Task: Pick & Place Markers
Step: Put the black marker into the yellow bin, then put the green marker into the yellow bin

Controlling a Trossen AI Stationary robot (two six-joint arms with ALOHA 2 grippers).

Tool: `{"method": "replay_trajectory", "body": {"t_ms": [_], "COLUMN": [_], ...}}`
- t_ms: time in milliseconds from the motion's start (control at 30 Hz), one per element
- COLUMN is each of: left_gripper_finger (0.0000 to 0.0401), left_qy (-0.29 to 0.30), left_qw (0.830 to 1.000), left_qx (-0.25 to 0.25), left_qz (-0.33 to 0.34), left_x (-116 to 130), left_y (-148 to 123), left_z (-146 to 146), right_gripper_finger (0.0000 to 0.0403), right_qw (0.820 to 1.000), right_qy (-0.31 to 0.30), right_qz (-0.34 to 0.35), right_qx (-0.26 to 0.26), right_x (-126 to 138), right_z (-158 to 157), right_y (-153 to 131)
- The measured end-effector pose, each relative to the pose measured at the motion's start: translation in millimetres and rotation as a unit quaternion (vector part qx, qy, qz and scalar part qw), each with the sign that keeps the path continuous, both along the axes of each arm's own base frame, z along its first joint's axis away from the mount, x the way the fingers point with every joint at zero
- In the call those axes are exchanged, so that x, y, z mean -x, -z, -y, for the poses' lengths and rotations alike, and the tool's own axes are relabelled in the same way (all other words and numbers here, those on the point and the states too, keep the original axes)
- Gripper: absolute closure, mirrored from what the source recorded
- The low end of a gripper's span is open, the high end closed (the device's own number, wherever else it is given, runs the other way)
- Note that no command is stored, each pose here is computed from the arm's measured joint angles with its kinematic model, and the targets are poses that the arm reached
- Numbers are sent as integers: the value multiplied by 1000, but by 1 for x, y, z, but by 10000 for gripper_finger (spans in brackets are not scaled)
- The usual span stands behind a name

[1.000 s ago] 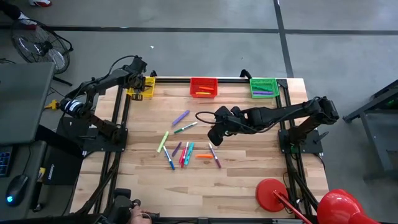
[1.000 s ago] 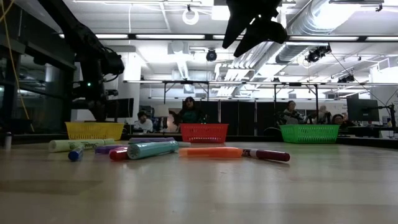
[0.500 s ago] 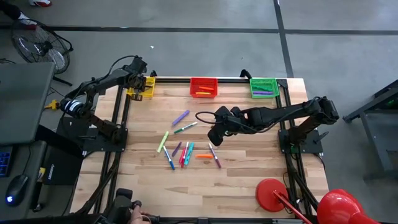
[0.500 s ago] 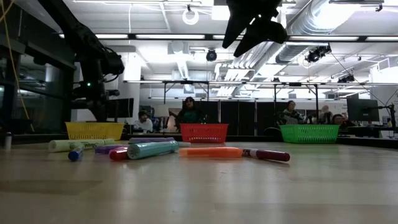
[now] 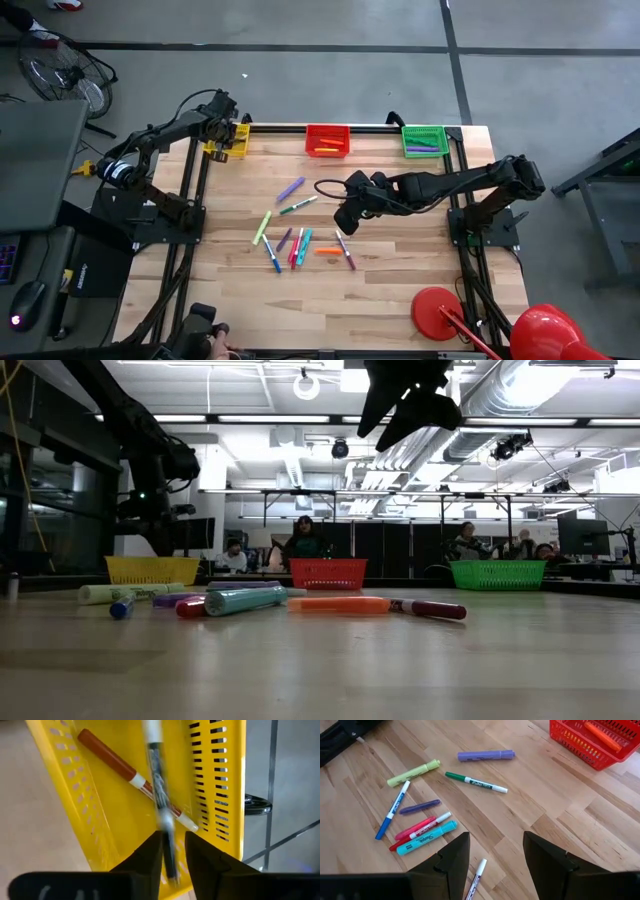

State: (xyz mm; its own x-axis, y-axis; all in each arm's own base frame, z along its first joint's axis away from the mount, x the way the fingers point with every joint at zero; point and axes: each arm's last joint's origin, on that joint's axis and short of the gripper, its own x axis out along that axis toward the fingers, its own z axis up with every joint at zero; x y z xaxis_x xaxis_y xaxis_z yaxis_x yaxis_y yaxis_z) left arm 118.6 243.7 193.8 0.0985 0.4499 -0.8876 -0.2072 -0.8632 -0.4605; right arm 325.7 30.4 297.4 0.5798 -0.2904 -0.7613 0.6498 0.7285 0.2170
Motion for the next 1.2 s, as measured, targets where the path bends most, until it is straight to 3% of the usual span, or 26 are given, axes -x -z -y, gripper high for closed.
{"method": "replay_trajectory", "body": {"t_ms": [267,467,700,800,967,1200], "left_gripper_finger": [270,263,263,263,263,263], "left_qy": [15,42,160,200,307,458], "left_qw": [1000,999,978,967,933,855], "left_qx": [0,-27,-123,-141,-173,-230], "left_qz": [0,-4,-56,-69,-76,-80], "left_x": [-1,-2,-4,-3,-3,-14], "left_y": [0,-4,-22,-30,-42,-63], "left_z": [0,-3,-7,-4,3,28], "right_gripper_finger": [230,230,230,230,230,230], "right_qw": [1000,1000,1000,1000,1000,999], "right_qy": [-1,-3,-12,-13,-18,-36], "right_qz": [0,-1,-3,-3,-5,-10], "right_qx": [-1,-4,-11,-12,-10,-8], "right_x": [0,0,0,0,0,0], "right_z": [0,0,-1,-1,-1,-2], "right_y": [0,0,0,0,0,1]}}
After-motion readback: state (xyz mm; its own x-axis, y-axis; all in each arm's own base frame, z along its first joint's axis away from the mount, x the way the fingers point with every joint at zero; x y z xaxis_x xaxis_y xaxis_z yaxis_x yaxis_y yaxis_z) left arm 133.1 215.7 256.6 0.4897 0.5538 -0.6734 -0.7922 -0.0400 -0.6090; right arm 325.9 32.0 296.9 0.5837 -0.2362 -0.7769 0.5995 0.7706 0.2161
